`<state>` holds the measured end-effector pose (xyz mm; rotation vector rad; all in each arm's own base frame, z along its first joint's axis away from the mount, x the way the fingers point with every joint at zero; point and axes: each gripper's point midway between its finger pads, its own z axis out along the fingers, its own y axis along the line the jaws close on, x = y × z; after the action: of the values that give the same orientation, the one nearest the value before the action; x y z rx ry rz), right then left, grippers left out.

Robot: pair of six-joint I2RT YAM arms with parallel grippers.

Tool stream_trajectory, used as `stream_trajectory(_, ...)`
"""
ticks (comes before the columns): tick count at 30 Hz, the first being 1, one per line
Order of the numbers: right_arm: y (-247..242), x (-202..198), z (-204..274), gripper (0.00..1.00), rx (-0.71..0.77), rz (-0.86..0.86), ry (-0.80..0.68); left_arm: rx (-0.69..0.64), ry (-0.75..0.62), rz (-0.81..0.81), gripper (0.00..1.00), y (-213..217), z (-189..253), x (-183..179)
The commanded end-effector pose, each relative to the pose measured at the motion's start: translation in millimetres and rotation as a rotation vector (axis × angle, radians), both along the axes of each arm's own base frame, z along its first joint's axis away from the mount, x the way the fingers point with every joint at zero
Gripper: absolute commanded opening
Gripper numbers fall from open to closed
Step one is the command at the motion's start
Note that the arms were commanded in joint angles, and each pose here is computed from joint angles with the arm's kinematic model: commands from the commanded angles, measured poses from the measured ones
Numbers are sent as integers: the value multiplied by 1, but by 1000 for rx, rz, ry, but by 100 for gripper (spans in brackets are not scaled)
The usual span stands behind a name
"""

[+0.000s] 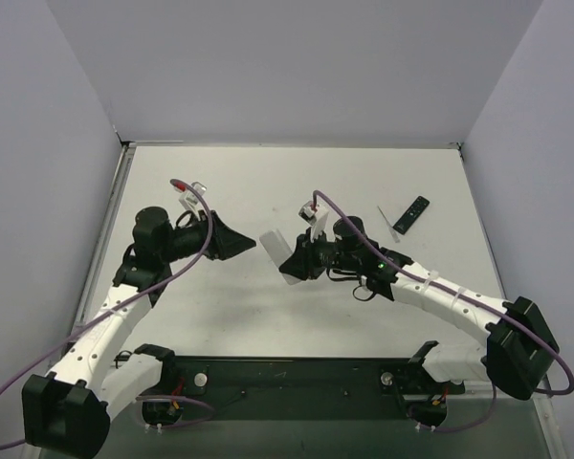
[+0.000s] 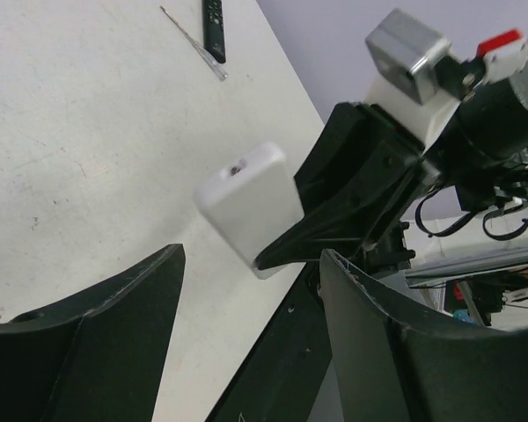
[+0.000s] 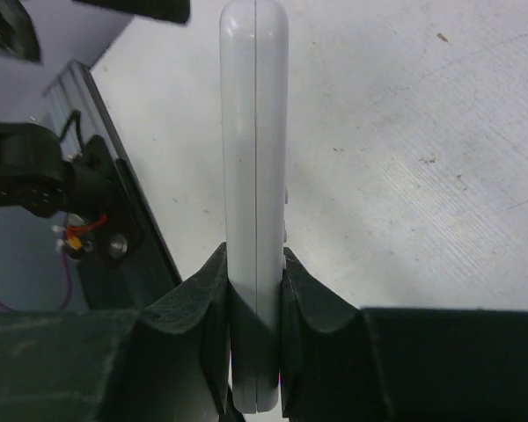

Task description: Unload the batteries from the remote control

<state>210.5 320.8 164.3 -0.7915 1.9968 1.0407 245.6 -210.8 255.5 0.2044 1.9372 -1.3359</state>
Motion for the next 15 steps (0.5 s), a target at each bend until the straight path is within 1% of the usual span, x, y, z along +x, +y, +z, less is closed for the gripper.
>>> stream_trajectory(1,18,-11,69,0,274,3,90,-73,-67,-23,73,-7,7,-7)
stream_trajectory(2,20,-15,74,0,289,21,89,-83,-82,-32,73,-9,9,-8)
stream_trajectory(4,24,-20,84,0,316,49,84,-99,-59,-54,73,-15,3,-14)
stream_trajectory(5,25,-20,85,0,319,53,86,-116,-86,-60,73,-18,7,-14)
stream_trajectory(6,28,-22,89,0,324,60,86,-131,-85,-67,73,-22,9,-16)
stream_trajectory(11,39,-32,91,0,358,111,135,-123,-86,-111,73,-44,6,-20)
stream_trajectory(12,41,-33,90,0,360,114,141,-126,-77,-113,71,-46,4,-20)
stream_trajectory(14,42,-32,84,0,354,112,160,-140,-72,-113,62,-49,2,-19)
stream_trajectory(15,41,-31,80,2,348,104,166,-156,-54,-105,57,-49,2,-18)
